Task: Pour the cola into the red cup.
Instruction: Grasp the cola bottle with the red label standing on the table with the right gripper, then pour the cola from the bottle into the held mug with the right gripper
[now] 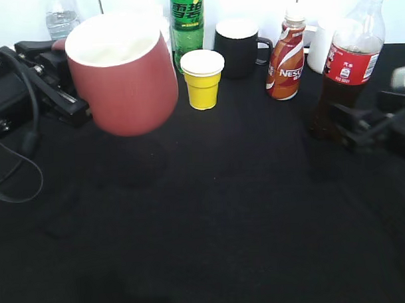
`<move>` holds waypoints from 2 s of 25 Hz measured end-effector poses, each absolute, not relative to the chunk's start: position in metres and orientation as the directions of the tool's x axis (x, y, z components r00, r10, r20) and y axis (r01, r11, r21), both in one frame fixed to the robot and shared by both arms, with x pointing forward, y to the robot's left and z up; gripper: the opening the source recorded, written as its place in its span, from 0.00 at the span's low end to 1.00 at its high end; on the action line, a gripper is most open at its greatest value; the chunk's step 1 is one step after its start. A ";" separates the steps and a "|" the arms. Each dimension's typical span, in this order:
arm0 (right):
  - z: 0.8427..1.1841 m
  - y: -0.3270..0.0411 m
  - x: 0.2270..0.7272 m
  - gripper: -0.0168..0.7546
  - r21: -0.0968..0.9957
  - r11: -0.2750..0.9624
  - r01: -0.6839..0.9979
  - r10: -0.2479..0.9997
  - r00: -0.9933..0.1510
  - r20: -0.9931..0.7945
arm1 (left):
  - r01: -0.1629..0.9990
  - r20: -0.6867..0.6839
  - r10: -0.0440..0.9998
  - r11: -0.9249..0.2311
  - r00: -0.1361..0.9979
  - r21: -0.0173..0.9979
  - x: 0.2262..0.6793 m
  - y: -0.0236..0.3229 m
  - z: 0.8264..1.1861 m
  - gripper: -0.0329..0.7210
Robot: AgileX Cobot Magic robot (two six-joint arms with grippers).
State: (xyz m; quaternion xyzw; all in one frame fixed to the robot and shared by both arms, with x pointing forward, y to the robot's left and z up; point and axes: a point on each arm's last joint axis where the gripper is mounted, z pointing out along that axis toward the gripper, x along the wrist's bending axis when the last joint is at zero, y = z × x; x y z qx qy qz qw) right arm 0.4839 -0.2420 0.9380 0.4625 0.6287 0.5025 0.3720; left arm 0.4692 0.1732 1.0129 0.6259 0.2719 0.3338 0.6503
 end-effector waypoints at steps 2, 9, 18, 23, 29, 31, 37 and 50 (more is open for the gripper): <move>0.934 -0.240 0.501 0.89 0.976 0.050 0.212 0.960 -0.279 0.012 | -0.093 0.064 0.775 -0.007 0.629 0.996 0.469 0.173 1.013 0.15; 0.920 -0.230 0.555 0.87 0.980 0.041 0.194 0.960 -0.280 0.015 | -0.091 0.064 0.775 -0.009 0.629 0.996 0.469 0.173 1.013 0.15; 0.916 -0.224 0.566 0.59 0.988 0.045 0.145 0.948 -0.318 0.004 | -0.090 0.064 0.775 -0.009 0.629 0.996 0.469 0.173 1.013 0.15; 0.921 -0.223 0.566 0.59 0.996 0.024 0.081 0.946 -0.325 0.003 | -0.100 0.090 0.753 -0.032 0.652 0.994 0.467 0.171 1.012 0.15; 0.951 -0.222 0.547 0.59 0.999 0.038 0.004 0.926 -0.377 -0.034 | -0.091 0.096 0.740 -0.046 0.666 0.995 0.467 0.168 1.009 0.15; 0.975 -0.218 0.532 0.59 0.995 0.083 -0.052 0.893 -0.440 -0.098 | -0.072 0.091 0.714 -0.057 0.694 0.996 0.467 0.157 1.003 0.15; 1.024 -0.205 0.500 0.59 0.937 0.217 -0.273 0.743 -0.576 -0.340 | -0.090 0.089 0.600 -0.029 0.795 0.996 0.478 0.103 1.006 0.15; 1.042 -0.208 0.504 0.58 0.553 0.578 -0.600 0.556 -0.206 -0.805 | -0.128 0.155 0.521 -0.088 0.839 0.988 0.483 0.078 1.015 0.15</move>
